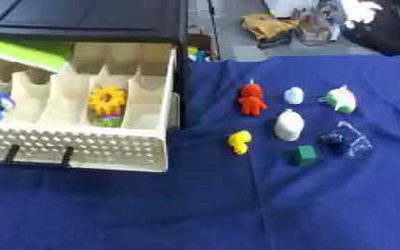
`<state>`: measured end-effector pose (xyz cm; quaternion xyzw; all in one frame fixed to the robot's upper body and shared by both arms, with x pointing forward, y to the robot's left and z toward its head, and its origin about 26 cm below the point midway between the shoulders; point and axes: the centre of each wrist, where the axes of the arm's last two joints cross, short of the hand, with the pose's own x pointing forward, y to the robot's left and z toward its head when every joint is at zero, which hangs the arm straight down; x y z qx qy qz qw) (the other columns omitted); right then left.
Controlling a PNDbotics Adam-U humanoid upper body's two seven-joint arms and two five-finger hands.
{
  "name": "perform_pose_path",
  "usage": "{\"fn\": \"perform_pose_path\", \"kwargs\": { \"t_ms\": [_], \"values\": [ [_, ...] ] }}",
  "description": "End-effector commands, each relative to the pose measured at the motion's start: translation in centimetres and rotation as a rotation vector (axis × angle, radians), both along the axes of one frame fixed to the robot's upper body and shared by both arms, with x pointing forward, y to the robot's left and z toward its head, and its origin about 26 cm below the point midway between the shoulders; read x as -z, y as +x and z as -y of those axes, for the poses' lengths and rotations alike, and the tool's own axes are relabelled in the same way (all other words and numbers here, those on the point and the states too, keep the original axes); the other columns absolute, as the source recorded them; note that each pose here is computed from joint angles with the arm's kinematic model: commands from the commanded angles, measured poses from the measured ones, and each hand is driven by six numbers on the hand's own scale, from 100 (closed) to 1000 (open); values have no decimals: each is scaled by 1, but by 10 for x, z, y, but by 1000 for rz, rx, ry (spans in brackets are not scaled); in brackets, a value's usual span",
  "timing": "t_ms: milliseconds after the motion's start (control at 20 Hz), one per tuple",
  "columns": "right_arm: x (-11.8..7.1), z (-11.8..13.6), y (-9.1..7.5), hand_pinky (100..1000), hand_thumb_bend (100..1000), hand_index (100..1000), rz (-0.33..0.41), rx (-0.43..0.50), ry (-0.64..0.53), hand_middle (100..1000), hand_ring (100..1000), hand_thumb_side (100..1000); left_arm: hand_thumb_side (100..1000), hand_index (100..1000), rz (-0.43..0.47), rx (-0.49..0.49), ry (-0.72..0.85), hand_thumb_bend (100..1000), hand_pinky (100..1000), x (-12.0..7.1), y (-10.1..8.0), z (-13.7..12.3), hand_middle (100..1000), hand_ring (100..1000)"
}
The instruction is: Pick up objects from table and place into drawer.
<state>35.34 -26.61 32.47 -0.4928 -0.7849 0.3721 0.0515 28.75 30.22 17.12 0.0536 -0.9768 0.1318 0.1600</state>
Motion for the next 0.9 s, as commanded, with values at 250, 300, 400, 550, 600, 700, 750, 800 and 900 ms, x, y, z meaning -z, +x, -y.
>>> {"fn": "perform_pose_path", "kwargs": {
  "t_ms": [250, 300, 400, 550, 600, 700, 750, 800, 900],
  "values": [
    [0, 23, 25, 759, 324, 916, -120, 185, -193, 821, 832, 967, 1000, 847, 12, 10, 35, 283, 442, -6, -2, -2, 628, 627],
    [0, 27, 28, 763, 331, 920, -135, 205, -217, 829, 839, 956, 1000, 847, 11, 10, 36, 284, 442, -6, -2, -2, 628, 627],
    [1, 36, 35, 766, 337, 922, -165, 246, -262, 830, 842, 947, 1000, 847, 10, 10, 37, 284, 442, -5, -2, -2, 628, 627],
    [4, 50, 44, 771, 344, 936, -221, 300, -319, 833, 850, 930, 1000, 847, 8, 9, 38, 283, 442, -5, -2, -3, 628, 627],
    [6, 57, 46, 771, 350, 943, -245, 319, -338, 829, 851, 925, 1000, 847, 8, 8, 38, 283, 442, -5, -3, -3, 628, 627],
    [8, 71, 50, 770, 357, 945, -293, 356, -366, 819, 852, 916, 1000, 846, 8, 7, 39, 283, 442, -5, -3, -3, 628, 628],
    [8, 78, 50, 770, 359, 948, -314, 371, -377, 818, 853, 905, 1000, 846, 8, 7, 39, 283, 442, -5, -3, -3, 628, 628],
    [8, 86, 50, 772, 371, 962, -336, 387, -389, 819, 856, 883, 1000, 846, 8, 6, 39, 283, 442, -5, -3, -3, 629, 628],
    [9, 99, 47, 773, 403, 968, -377, 411, -406, 816, 859, 847, 1000, 846, 9, 5, 39, 283, 442, -5, -3, -3, 629, 628]
  ]
}}
